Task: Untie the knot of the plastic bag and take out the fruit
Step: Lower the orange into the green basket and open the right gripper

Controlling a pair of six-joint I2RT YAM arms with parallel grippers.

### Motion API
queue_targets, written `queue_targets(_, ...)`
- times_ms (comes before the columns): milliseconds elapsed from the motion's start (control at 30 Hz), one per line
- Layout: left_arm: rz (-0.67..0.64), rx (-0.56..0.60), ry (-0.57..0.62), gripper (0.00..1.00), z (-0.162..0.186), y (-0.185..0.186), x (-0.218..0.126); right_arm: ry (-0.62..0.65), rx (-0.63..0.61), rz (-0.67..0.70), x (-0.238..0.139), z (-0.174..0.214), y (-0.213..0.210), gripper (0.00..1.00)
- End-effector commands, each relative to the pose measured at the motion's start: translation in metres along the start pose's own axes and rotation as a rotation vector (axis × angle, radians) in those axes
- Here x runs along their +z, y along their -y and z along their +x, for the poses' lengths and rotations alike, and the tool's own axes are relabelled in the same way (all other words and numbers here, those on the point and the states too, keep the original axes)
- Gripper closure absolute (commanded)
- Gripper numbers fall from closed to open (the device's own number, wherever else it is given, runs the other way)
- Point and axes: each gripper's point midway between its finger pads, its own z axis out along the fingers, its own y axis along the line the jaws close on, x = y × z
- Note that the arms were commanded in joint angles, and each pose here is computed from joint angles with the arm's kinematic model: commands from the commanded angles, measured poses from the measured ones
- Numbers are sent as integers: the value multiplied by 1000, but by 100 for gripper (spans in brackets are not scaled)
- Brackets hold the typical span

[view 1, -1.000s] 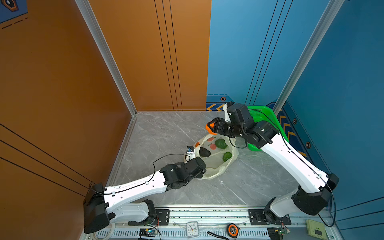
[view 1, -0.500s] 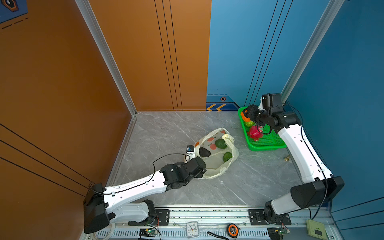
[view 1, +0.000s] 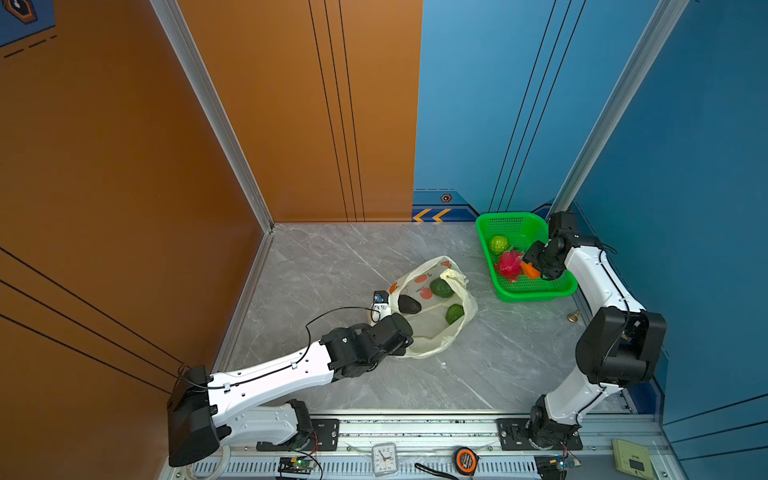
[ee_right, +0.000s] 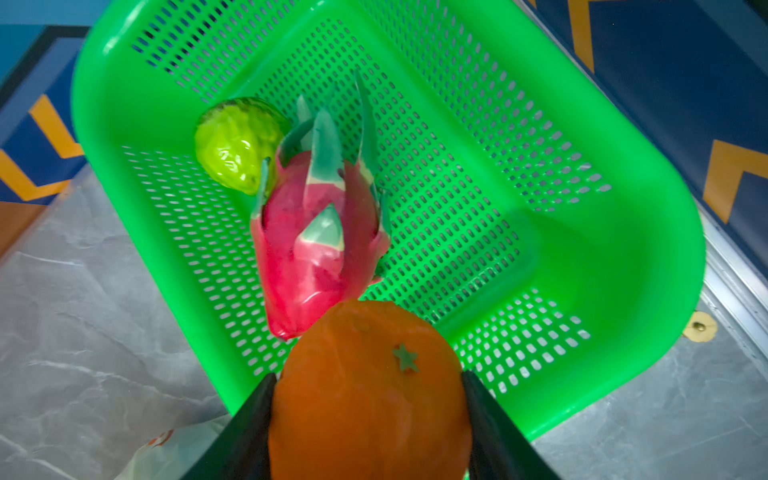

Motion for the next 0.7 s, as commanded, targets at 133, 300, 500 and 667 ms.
queue_targets(133, -5, 9, 16, 100, -7, 7, -4, -18, -30, 103, 29, -2, 19, 37)
queue_targets(300, -7, 8, 23, 100, -8, 8, -5, -31, -34, 130, 34, 2, 25, 21)
queue_targets(500, -8, 9, 24, 100, -8, 9, -5, -18, -29, 125, 27, -3, 26, 2)
queue_targets(667, -11, 11, 25, 100, -7, 9, -5, -24, -38, 57, 9, -2, 13, 0)
